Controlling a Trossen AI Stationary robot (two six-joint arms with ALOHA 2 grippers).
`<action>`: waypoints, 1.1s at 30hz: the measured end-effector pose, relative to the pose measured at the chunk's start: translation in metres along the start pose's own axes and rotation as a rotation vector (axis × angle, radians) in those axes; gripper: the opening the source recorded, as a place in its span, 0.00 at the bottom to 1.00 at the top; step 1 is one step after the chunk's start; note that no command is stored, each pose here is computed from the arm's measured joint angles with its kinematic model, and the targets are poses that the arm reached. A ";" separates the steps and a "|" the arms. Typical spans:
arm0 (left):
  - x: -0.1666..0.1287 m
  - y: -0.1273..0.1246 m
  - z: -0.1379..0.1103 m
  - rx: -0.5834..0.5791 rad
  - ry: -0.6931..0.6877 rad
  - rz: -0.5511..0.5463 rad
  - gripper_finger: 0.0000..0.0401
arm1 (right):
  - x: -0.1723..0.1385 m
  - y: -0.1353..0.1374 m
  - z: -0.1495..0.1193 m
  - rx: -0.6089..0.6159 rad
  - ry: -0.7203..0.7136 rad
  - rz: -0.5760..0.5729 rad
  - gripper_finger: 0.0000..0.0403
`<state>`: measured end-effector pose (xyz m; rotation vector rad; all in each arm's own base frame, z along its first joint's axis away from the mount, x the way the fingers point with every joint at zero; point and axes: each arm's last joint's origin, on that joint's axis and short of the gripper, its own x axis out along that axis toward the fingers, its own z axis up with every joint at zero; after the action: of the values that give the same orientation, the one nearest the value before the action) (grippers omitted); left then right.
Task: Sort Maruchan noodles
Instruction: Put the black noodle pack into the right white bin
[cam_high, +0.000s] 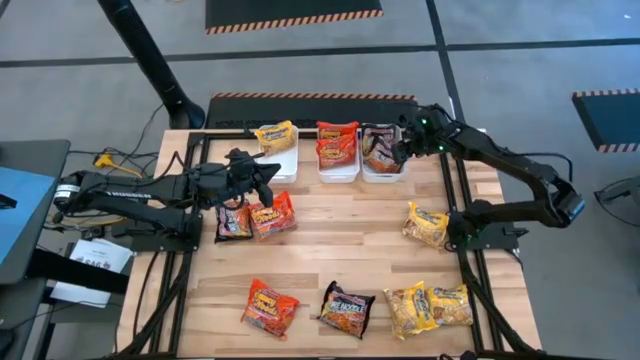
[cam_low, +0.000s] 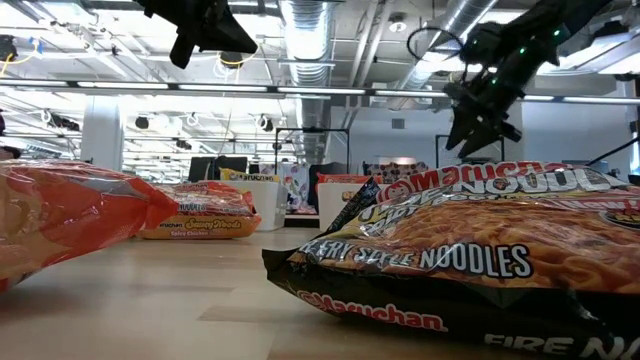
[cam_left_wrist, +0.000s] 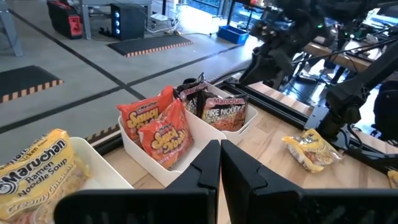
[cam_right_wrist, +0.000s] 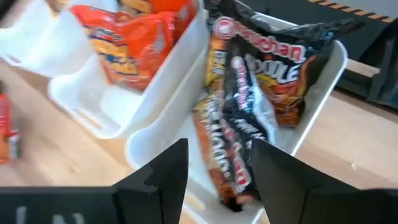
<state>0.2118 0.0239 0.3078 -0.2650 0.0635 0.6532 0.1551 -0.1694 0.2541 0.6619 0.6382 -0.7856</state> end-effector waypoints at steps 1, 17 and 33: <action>0.000 0.000 0.000 -0.001 0.000 0.000 0.00 | -0.004 0.002 0.000 0.005 -0.012 0.010 0.48; 0.000 0.000 0.000 0.006 0.000 -0.001 0.00 | 0.012 0.037 -0.015 0.091 0.117 0.145 0.47; 0.000 -0.001 0.000 -0.010 0.005 -0.017 0.00 | 0.032 0.048 0.026 -0.059 0.370 0.016 0.47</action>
<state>0.2122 0.0234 0.3078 -0.2770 0.0631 0.6360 0.2178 -0.1764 0.2617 0.7641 0.9872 -0.6304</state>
